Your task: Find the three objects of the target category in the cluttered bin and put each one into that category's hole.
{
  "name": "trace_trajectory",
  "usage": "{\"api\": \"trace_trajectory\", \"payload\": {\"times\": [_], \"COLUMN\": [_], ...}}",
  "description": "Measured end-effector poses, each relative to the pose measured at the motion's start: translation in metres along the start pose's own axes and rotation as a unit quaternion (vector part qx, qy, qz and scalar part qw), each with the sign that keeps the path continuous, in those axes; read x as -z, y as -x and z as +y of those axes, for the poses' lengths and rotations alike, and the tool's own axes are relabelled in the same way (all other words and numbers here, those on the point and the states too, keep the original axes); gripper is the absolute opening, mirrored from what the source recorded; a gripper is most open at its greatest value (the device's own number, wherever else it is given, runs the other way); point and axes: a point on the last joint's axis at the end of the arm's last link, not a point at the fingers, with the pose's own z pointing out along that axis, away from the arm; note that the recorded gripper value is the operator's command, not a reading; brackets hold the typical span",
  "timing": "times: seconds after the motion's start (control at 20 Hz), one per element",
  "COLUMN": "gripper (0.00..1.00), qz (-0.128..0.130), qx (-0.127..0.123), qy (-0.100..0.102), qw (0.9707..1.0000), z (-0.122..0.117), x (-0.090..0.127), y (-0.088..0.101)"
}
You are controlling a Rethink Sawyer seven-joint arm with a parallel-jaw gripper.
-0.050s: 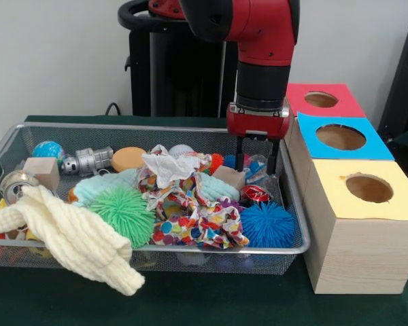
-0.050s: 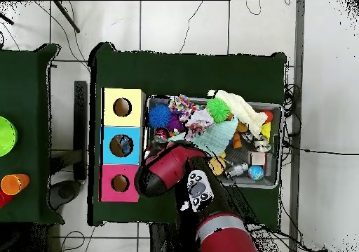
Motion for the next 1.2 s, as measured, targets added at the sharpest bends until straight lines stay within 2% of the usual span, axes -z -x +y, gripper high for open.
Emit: {"api": "trace_trajectory", "payload": {"times": [0.5, 0.9, 1.2], "gripper": [1.0, 1.0, 1.0], "qz": [0.002, 0.018, 0.025], "qx": [-0.005, -0.026, -0.023], "qy": [-0.001, 0.003, 0.002], "qw": [1.0, 0.9995, 0.9994], "z": [-0.006, -0.026, -0.026], "x": [0.0, 0.007, 0.009], "y": [-0.001, -0.012, -0.02]}}
